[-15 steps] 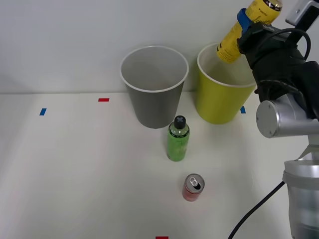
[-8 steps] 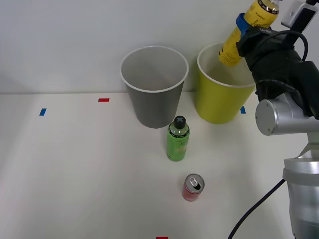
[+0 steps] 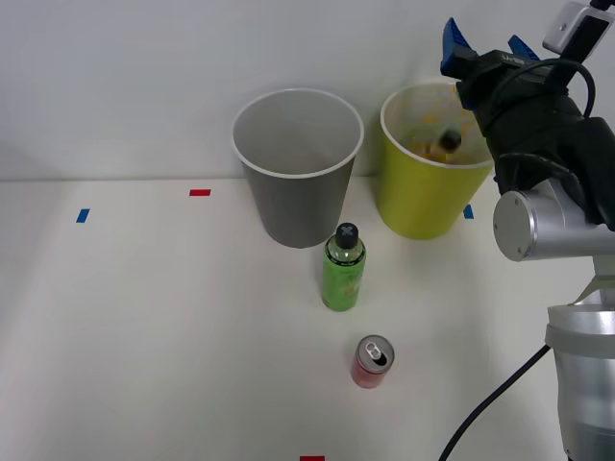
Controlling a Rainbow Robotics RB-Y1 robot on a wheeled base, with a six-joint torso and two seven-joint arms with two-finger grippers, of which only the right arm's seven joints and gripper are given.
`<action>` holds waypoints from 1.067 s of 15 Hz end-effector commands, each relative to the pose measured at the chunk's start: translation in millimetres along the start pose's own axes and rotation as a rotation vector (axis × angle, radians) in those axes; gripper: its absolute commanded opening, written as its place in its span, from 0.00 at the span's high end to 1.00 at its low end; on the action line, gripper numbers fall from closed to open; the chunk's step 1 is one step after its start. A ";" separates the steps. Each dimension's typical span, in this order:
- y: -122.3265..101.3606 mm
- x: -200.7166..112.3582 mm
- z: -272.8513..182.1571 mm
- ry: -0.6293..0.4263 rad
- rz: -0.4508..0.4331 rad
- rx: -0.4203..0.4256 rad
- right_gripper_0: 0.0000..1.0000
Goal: Put cans in the gray bin, plastic bottles in the light green bin
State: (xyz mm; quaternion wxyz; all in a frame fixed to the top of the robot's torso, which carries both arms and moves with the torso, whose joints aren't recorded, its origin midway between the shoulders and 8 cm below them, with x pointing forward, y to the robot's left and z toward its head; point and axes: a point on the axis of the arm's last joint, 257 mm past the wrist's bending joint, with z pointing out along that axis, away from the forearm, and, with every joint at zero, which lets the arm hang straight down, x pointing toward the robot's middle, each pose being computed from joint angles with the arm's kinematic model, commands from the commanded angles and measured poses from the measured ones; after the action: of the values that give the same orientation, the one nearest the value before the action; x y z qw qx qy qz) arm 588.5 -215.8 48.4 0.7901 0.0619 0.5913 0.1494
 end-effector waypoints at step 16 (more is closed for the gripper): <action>5.9 1.9 -0.5 0.000 0.033 -0.014 0.00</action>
State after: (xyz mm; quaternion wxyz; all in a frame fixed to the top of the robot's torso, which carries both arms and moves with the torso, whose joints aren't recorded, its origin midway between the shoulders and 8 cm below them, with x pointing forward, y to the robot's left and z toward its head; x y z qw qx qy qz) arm 587.7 -209.8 48.1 0.7878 0.0662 0.5894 0.1660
